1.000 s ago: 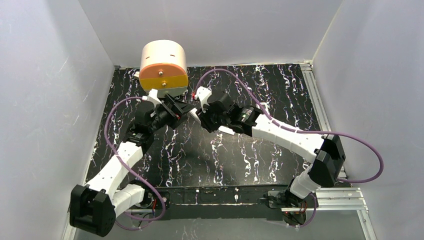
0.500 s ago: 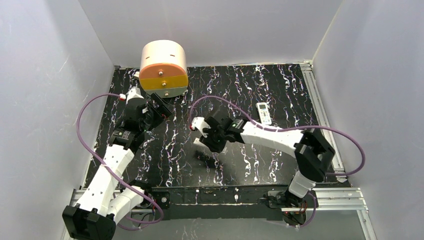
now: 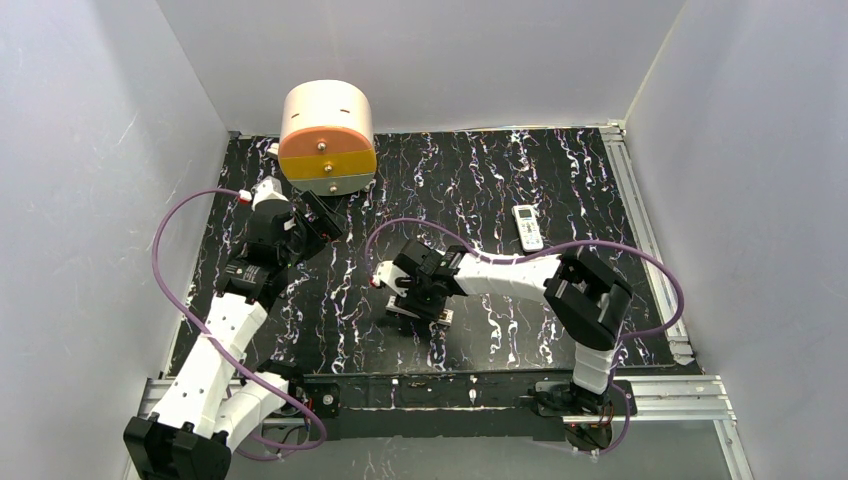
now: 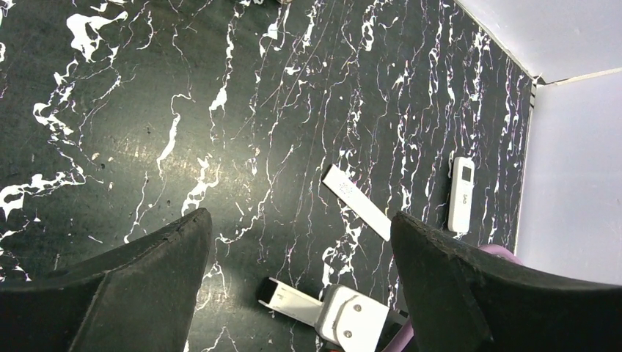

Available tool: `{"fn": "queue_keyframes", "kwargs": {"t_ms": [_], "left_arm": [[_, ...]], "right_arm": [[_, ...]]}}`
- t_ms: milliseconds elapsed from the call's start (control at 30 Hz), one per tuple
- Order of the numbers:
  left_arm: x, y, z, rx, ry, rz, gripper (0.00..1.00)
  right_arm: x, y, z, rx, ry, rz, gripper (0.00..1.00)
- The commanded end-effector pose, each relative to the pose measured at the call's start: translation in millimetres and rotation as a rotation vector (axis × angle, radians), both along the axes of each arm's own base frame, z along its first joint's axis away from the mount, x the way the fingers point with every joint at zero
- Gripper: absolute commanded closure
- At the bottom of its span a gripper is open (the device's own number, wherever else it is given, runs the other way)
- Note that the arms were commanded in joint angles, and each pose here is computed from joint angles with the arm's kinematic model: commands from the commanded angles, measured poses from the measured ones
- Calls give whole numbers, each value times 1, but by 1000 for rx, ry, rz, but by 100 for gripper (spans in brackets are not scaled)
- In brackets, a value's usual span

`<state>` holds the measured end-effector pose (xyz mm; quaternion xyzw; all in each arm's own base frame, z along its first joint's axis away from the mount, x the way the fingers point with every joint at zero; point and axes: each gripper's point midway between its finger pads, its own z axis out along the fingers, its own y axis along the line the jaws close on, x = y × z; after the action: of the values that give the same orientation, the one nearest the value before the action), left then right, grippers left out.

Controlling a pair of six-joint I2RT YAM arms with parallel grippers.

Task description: Load the batteries into the remote control

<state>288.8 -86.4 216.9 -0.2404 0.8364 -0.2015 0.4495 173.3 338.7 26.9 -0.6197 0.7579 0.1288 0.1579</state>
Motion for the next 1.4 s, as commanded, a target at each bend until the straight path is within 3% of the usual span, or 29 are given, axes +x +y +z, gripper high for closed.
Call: {"fn": "queue_keyframes", "kwargs": {"t_ms": [0, 133, 333, 467, 600, 833, 1367], "left_arm": [[-1, 3, -5, 24, 12, 0, 12], [1, 1, -5, 22, 19, -10, 12], [0, 3, -5, 41, 23, -15, 12], [-2, 1, -11, 35, 42, -32, 13], [-6, -16, -22, -12, 107, -116, 19], [-15, -27, -44, -53, 198, -171, 20], [-19, -42, -56, -97, 245, -255, 20]], "right_arm": [[-8, -2, 3, -31, 20, 37, 51], [-5, 9, 17, 12, 20, 24, 31], [12, 31, 70, 195, -58, -28, 24], [57, 25, 90, 306, -125, -208, 22], [110, -2, 68, 196, -37, -374, 24], [151, -7, 37, -2, -129, -320, 24], [162, -6, -12, -152, -10, -175, 25]]}}
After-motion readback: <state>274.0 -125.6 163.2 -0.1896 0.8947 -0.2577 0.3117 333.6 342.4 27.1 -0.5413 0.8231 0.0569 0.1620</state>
